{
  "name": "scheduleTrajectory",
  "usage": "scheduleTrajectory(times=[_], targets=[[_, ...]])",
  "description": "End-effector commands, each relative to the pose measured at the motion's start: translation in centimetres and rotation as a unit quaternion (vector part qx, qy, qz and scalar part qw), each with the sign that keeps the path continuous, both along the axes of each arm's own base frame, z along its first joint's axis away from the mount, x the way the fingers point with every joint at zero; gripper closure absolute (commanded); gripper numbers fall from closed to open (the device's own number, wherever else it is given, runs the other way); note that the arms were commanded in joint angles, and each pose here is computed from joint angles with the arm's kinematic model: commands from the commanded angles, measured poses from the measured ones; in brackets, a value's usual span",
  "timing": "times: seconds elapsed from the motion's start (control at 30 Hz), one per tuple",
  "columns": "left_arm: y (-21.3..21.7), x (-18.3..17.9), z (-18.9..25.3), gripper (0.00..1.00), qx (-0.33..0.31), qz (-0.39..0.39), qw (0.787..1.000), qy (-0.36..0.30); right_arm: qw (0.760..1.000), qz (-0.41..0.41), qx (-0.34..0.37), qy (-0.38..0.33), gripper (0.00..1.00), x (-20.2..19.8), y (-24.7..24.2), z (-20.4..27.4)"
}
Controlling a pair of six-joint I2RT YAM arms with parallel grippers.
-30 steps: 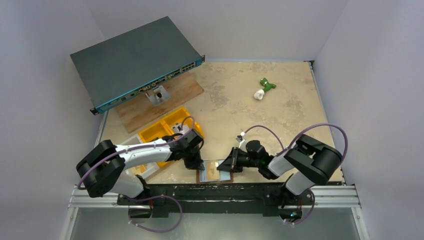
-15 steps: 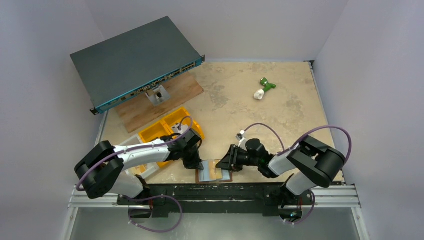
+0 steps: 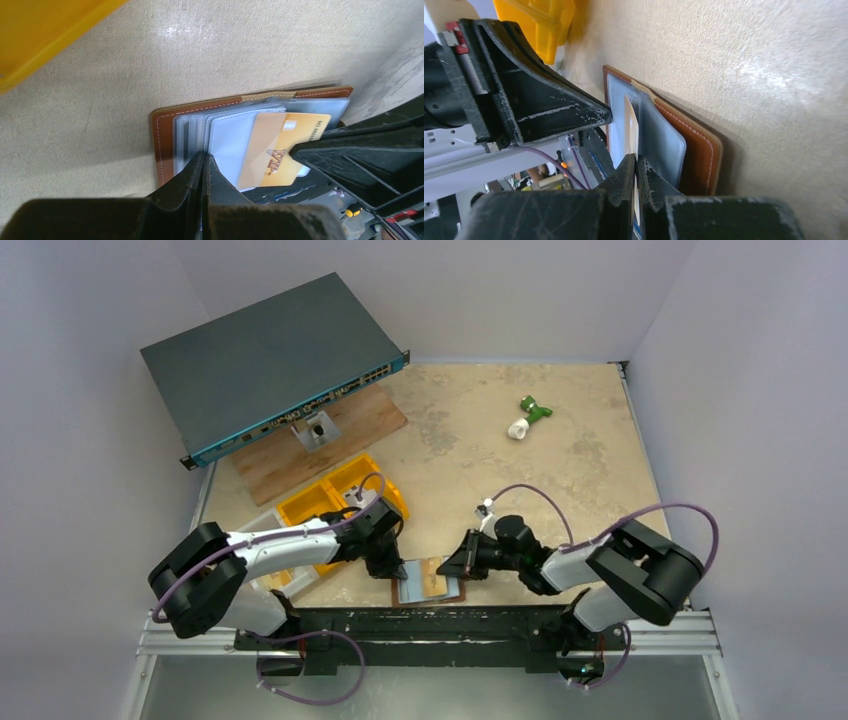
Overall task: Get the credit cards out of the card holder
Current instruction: Remove the credit card from the card holder.
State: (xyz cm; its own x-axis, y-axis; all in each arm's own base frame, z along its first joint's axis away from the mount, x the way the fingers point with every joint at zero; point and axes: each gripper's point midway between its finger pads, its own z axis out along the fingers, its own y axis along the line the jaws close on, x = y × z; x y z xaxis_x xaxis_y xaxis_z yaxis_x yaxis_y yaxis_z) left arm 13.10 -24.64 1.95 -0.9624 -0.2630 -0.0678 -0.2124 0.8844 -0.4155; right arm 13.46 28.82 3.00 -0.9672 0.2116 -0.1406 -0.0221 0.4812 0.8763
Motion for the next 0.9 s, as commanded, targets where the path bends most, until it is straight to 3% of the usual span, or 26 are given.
scheduleTrajectory(times=[0.0, 0.37, 0.57, 0.63, 0.73, 0.87], targets=[[4.9, -1.4, -3.1, 1.0, 0.103, 0.004, 0.995, 0.014, 0.997, -0.031, -0.063, -0.016, 1.0, 0.9, -2.4, -1.2], [4.1, -0.8, -2.3, 1.0, 0.083, -0.01, 0.996, -0.005, 0.994, -0.044, -0.076, -0.063, 1.0, 2.2, -2.9, 2.7], [2.4, 0.6, 1.3, 0.99, 0.045, -0.03, 0.997, -0.048, 0.994, -0.044, -0.065, -0.077, 1.0, 2.7, -2.4, 4.8], [2.1, 1.2, 3.3, 0.87, 0.031, -0.035, 0.996, -0.072, 0.993, -0.044, -0.063, -0.085, 1.0, 3.0, -2.2, 5.9], [1.8, 1.8, 6.5, 0.56, 0.009, -0.045, 0.993, -0.11, 0.993, -0.042, -0.053, -0.095, 1.0, 3.3, -1.9, 7.4], [1.9, 2.0, 9.9, 0.24, -0.014, -0.066, 0.986, -0.15, 0.994, -0.04, -0.036, -0.1, 1.0, 3.5, -1.3, 9.0]])
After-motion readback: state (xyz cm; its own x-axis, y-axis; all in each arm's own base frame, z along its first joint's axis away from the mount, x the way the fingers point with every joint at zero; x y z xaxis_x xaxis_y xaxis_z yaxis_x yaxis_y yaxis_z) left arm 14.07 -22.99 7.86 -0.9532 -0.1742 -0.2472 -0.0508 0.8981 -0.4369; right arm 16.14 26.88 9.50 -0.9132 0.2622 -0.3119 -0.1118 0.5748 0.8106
